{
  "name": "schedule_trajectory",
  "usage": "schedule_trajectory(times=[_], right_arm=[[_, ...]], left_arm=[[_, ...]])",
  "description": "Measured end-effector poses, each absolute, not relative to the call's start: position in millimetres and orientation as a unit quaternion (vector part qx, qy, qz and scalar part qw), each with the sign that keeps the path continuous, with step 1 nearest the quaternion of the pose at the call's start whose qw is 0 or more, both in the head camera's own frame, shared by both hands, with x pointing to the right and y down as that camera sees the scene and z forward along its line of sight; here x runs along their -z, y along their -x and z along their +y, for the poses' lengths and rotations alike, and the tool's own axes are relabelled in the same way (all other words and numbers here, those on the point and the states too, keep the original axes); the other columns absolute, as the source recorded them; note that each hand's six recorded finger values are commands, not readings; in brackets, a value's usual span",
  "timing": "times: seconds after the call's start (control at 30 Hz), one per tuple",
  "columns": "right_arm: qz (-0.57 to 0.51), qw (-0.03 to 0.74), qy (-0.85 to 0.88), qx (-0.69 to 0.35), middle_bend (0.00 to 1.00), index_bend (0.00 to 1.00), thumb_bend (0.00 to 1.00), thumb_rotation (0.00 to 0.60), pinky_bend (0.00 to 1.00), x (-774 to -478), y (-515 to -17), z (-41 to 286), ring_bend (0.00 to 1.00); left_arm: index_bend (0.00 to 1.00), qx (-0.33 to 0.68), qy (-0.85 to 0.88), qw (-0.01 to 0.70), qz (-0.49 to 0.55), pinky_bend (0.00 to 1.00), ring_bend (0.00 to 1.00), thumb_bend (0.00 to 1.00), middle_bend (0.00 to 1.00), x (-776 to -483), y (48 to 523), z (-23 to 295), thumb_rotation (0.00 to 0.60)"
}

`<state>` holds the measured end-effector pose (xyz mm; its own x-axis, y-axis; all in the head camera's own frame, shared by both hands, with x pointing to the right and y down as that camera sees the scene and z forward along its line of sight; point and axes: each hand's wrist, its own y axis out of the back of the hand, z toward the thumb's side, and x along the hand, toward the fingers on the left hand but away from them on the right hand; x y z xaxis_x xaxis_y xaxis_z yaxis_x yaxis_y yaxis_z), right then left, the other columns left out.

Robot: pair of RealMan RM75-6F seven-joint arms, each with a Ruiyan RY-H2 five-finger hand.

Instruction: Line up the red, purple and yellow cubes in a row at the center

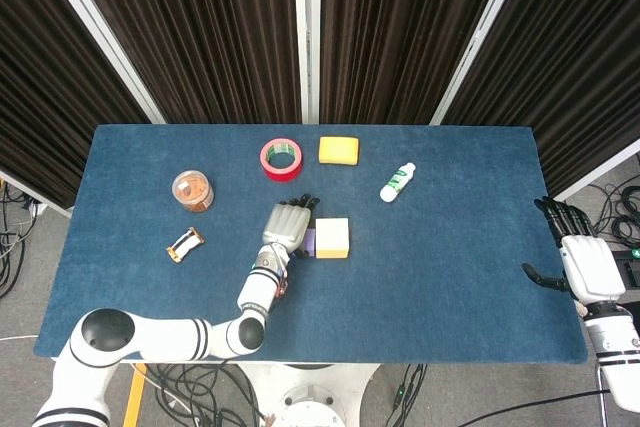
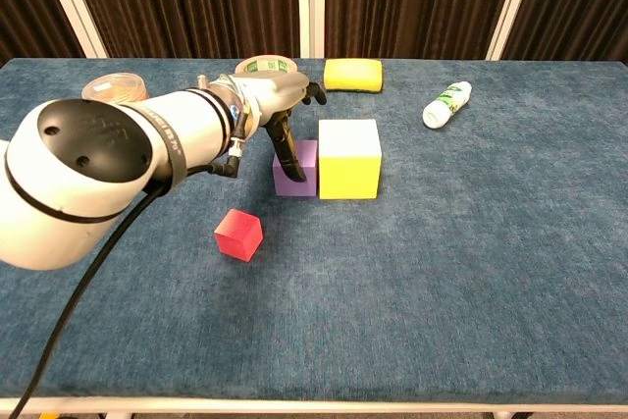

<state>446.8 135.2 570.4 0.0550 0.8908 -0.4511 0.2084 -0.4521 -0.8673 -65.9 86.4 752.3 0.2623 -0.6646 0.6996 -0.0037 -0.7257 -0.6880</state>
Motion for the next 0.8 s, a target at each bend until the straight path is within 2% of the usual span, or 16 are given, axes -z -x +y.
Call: schedule_trajectory(times=[0.3, 0.5, 0.8], right_arm=[[-0.423, 0.316, 0.654, -0.542, 0.04, 0.00, 0.13, 0.600, 0.00, -567, -447, 135, 0.00], [-0.422, 0.317, 0.657, -0.538, 0.04, 0.00, 0.15, 0.600, 0.00, -568, -445, 134, 0.00], [-0.422, 0.320, 0.656, -0.538, 0.04, 0.00, 0.15, 0.600, 0.00, -567, -443, 133, 0.00]], left_arm=[[0.16, 0.545, 0.753, 0.302, 0.212, 0.29, 0.19, 0.15, 0.19, -741, 67, 93, 0.600], [0.16, 0.542, 0.738, 0.353, 0.194, 0.28, 0.18, 0.15, 0.18, -728, 101, 85, 0.600], [0.16, 0.563, 0.705, 0.381, 0.201, 0.27, 0.18, 0.14, 0.17, -746, 130, 64, 0.600]])
